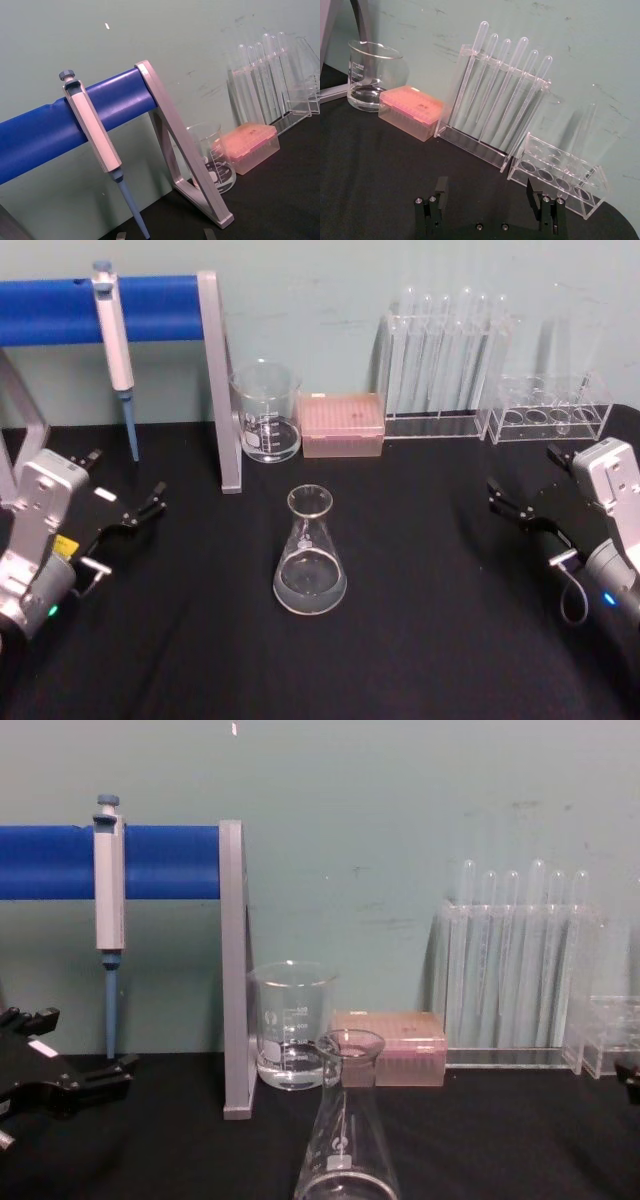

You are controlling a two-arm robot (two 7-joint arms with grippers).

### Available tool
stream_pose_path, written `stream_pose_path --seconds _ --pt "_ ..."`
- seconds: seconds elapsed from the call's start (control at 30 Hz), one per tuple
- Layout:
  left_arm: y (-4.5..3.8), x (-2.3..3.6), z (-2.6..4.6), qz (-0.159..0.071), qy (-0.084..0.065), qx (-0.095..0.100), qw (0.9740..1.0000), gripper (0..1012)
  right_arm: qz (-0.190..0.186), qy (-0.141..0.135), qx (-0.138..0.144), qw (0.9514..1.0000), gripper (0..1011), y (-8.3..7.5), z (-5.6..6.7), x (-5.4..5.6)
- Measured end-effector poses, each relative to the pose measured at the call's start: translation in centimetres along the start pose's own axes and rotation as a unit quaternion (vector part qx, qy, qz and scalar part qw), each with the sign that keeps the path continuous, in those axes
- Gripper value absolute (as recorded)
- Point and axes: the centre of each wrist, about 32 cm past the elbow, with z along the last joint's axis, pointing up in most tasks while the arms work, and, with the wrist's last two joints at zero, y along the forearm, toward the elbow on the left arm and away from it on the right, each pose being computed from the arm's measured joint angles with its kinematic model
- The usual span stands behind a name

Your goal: Grasp the erlenmeyer flask with one hand, shake it three times, then place it back.

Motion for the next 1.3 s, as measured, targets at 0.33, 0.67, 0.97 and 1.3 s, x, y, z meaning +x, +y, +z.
stream_pose_path --seconds 0.33,0.67,0.97,1.3 --pt "0.0 0.0 0.0 0.0 0.0 0.0 1.0 1001 0.0 0.0 0.0 1.0 1003 0.0 0.0 0.0" --pt "0.0 0.0 0.0 0.0 0.0 0.0 1.0 1001 -0.001 -0.001 0.0 1.0 1002 0.0 0.0 0.1" --pt "0.0 0.0 0.0 0.0 0.0 0.0 1.0 1001 0.036 0.015 0.023 0.999 1003 -0.8 -0.3 0.9" --pt "0.0 0.0 0.0 0.0 0.0 0.0 1.0 1001 0.126 0.055 0.052 0.9892 1003 -2.2 0.1 1.8"
